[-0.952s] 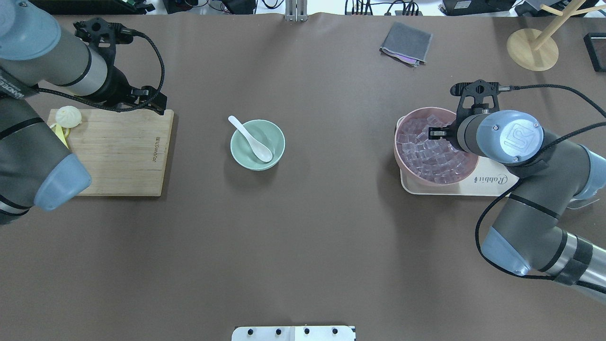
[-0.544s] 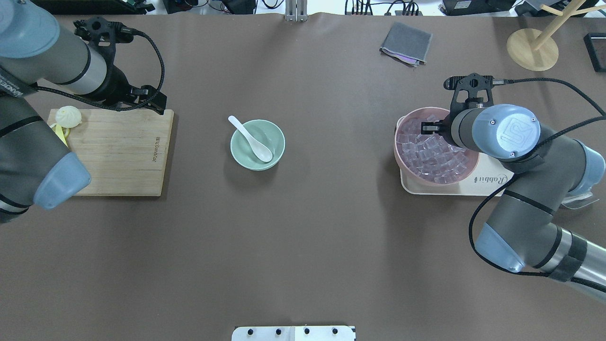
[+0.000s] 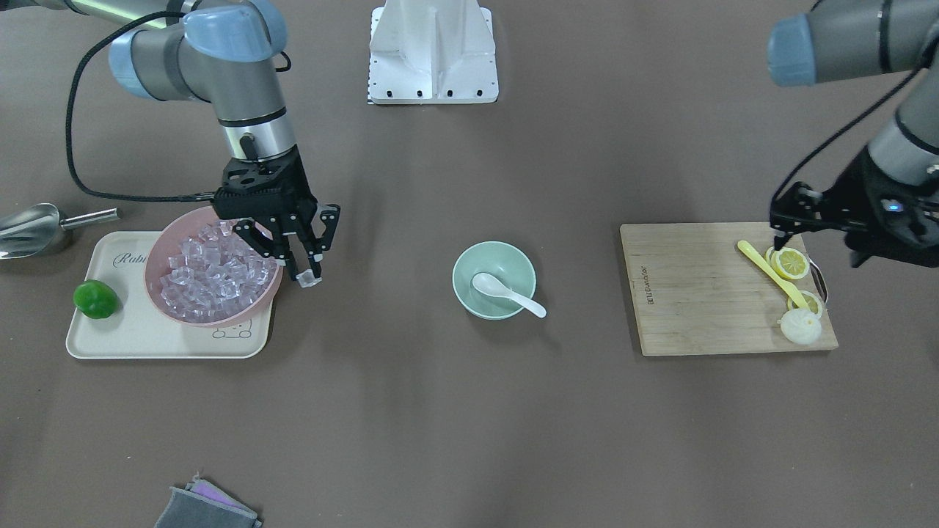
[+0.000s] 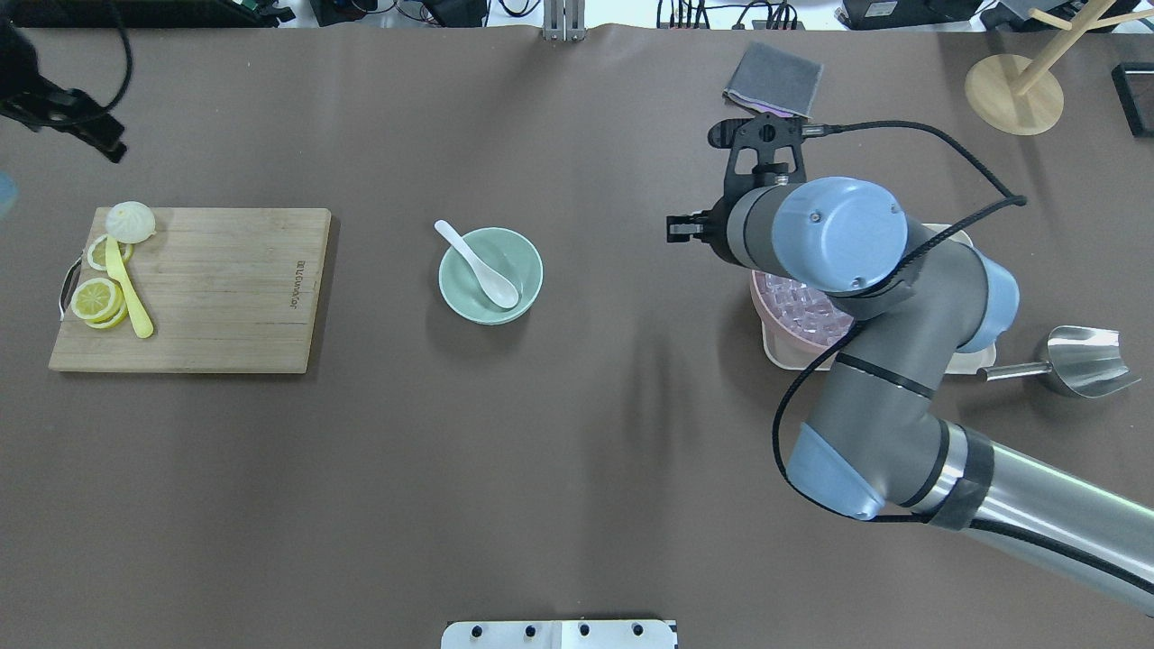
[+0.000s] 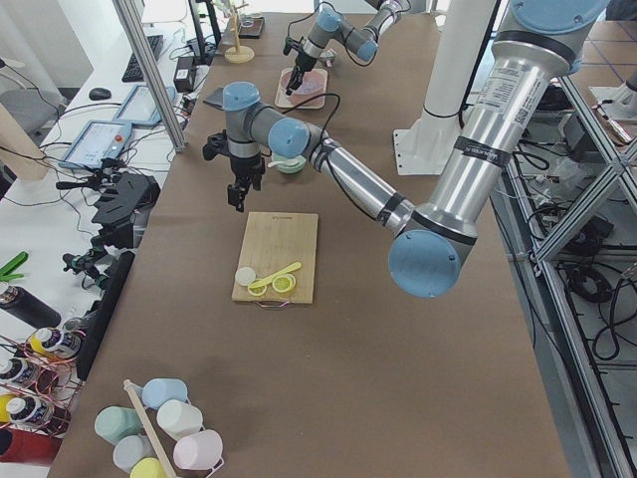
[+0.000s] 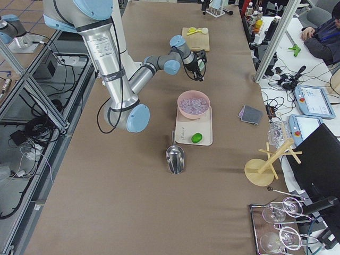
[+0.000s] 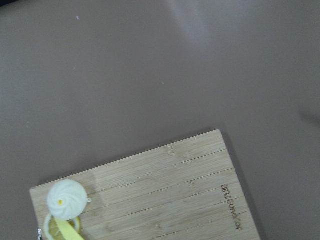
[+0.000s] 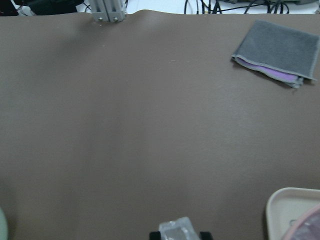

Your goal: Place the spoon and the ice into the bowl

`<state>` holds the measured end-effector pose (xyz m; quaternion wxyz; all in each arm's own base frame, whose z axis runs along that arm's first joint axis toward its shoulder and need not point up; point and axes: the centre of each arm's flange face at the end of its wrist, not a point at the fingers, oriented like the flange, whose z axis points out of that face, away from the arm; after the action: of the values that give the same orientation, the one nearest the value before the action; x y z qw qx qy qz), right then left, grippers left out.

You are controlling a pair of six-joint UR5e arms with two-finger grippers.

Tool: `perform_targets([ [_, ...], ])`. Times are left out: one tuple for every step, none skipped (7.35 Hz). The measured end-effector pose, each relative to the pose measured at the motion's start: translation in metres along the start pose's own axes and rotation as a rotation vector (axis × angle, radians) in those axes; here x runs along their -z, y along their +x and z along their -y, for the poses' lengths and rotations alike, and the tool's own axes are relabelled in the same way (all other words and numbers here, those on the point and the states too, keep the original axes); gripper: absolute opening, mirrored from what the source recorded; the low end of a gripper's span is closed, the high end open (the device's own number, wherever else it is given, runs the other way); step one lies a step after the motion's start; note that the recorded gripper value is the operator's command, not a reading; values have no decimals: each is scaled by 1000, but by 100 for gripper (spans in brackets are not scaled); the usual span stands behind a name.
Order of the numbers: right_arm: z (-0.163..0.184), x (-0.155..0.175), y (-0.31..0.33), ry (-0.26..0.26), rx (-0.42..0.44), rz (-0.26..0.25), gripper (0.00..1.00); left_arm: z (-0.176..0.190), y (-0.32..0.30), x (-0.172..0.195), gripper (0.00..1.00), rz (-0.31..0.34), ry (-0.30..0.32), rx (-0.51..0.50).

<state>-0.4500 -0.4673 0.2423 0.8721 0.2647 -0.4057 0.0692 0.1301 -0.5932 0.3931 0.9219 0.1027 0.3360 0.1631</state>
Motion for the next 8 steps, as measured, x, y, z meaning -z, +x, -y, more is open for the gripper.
perform_targets([
  [-5,-3,-28,-10,10,25,0,-20,-68,-11,99,-1,-46,-47],
  [-9,-8,-54,-21,19,42,0,-40,-133,-14,99,-2,-73,-65],
  [-12,-14,-76,-32,24,52,0,-58,-181,-15,99,-4,-90,-51],
  [-14,-23,-97,-39,16,52,0,-77,-213,-18,99,-6,-103,-19],
  [-14,-32,-117,-45,1,45,0,-97,-235,-21,99,-9,-111,17],
  [-16,-41,-139,-56,-12,28,0,-111,-249,-19,99,-8,-110,45],
  [-19,-47,-161,-66,-23,3,0,-116,-255,-17,99,-8,-110,58],
  [-25,-51,-178,-71,-29,-16,0,-119,-257,-17,99,-9,-111,66],
])
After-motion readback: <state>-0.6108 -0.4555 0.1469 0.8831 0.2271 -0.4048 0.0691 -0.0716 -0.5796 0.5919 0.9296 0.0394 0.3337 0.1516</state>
